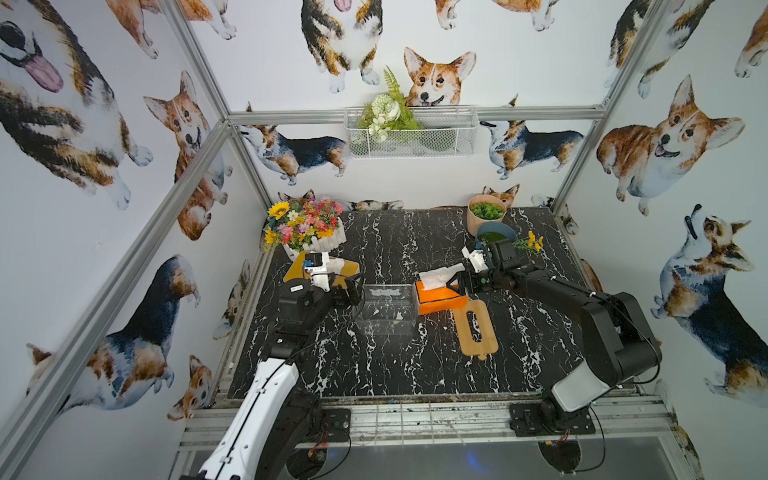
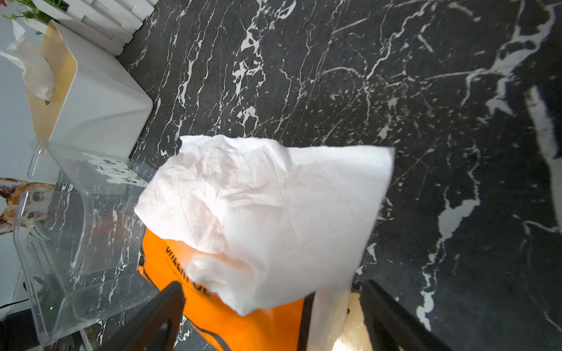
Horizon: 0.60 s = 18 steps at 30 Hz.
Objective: Put the tissue paper into the tissue box
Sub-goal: Pick up the paper towel from the center of the board.
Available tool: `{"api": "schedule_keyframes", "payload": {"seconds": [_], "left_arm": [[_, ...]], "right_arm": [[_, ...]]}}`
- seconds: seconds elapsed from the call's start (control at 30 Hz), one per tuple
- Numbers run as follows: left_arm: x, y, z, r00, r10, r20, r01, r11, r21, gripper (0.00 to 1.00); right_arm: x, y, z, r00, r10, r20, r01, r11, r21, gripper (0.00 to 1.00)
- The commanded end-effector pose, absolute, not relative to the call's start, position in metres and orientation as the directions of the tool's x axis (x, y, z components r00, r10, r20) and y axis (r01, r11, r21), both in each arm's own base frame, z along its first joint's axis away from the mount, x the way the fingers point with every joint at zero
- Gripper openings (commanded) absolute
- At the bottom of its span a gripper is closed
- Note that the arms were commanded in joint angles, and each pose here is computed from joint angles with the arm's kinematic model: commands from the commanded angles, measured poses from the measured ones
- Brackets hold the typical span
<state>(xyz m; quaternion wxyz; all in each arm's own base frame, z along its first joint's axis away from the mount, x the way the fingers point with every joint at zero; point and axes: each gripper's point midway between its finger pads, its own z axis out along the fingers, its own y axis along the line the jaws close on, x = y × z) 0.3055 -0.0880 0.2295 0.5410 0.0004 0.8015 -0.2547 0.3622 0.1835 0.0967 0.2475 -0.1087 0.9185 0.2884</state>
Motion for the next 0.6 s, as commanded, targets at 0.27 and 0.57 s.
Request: {"api": "schedule_keyframes", "payload": {"seconds": [0.27, 0.57], "left_arm": [[0.306, -0.088, 0.232, -0.401, -0.274, -0.874, 0.282, 0.871, -0.402, 1.00], [0.307, -0.087, 0.232, -0.402, -0.274, -0.874, 0.280, 0.872, -0.402, 1.00]], "right_arm": [[0.357, 0.186, 0.070, -0.897, -0.098, -0.431, -0.324, 0.808, 0.492, 0.52], [0.354, 0.189, 0.070, -0.899, -0.100, -0.425, -0.331, 0.792, 0.513, 0.15]]}}
